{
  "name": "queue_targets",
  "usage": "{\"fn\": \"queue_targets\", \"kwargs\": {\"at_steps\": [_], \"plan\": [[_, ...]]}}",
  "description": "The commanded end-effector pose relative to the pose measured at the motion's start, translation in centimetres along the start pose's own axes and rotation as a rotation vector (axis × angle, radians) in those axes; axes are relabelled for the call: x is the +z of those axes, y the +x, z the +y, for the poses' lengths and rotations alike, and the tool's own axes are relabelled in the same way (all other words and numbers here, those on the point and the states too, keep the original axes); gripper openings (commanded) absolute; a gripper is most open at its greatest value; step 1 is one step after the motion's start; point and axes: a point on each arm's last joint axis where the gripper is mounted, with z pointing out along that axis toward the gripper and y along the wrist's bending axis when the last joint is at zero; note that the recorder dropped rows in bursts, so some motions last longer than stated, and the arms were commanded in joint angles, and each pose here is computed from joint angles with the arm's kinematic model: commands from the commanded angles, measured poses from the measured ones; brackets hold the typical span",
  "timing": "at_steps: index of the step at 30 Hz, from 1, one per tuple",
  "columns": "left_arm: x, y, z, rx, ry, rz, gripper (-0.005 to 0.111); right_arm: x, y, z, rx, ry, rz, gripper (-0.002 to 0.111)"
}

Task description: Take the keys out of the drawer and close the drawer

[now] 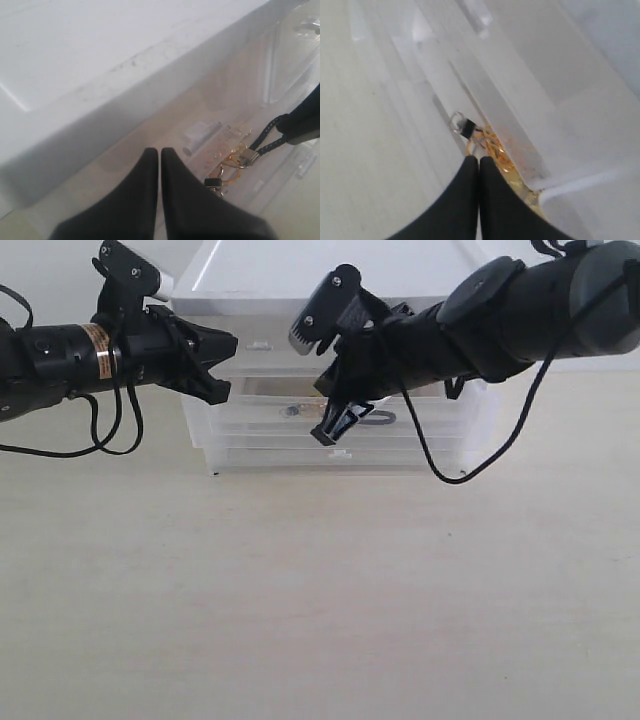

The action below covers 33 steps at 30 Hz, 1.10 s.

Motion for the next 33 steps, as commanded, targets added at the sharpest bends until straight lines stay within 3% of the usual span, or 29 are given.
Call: {"fn": "queue_targets", "kwargs": {"at_steps": [1,7,14,22,33], "plan": [[-0.3,-0.8,2.2,-0.138,-0.132,-0.017,0.004,1.4,2.6,0.9,-0.047,-0.139,0.17,0.0],[-0.3,-0.8,2.2,-0.138,-0.132,-0.017,0.004,1.0,3.9,0.6,-0.045,-0.118,0.325,0.0],[-0.3,-0.8,2.2,-0.138,-0.132,-0.017,0.004,0.4,2.8,0.7,-0.034,-0.095,0.29,0.0],[-0.3,-0.8,2.2,-0.147,-0.137,-0.019,0.004,-0.1,2.5,2.9,-0.028,-0.226,0.371,0.0],[-0.3,-0.8,2.3,-0.161,-0.142,-0.023,0.004,-1.0,1.1,5.0,-0.036,-0.281,0.412,0.0]]}}
